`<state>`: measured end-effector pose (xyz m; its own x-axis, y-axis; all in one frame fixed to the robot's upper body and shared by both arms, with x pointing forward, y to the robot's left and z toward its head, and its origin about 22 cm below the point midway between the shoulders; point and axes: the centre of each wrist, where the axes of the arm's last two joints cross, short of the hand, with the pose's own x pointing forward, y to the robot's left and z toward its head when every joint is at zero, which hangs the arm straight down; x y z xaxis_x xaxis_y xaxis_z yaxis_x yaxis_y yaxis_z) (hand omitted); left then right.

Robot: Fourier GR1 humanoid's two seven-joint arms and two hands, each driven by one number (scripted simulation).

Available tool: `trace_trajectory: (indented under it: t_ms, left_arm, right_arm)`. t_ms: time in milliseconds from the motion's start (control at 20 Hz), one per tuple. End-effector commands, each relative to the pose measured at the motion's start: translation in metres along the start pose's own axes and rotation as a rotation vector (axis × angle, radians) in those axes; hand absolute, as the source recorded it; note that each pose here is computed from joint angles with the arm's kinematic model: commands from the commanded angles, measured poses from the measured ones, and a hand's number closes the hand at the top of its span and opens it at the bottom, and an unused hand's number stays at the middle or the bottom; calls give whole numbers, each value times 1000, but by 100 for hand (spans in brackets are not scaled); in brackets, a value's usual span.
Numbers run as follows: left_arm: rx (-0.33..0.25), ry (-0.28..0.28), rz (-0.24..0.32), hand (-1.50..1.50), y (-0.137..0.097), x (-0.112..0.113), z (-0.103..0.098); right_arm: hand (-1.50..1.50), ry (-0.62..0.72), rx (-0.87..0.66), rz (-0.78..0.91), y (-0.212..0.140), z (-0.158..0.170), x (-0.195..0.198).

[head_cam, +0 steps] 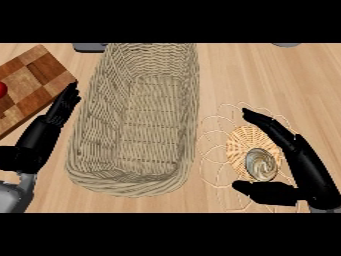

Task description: Pick the cupcake from the placemat and place it in the basket

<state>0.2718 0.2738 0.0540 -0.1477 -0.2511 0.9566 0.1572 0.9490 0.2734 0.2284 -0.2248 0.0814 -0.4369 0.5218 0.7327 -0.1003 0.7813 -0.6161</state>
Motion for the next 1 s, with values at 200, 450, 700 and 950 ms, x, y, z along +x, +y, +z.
trace_trajectory:
  t_ms: [200,450,700,950]
  left_arm:
    - [4,17,-7,0,-3,-7,6]
    - [-14,-14,-4,0,-6,11,-3]
    - [-32,2,21,0,-3,15,-8]
    - [-18,-17,-1,0,-7,3,2]
  right_arm:
    - [-150,208,105,538,-77,-6,48]
    - [-150,339,375,557,-104,-10,87]
    - [-150,386,508,494,-121,-3,112]
    - [-150,406,485,483,-163,3,135]
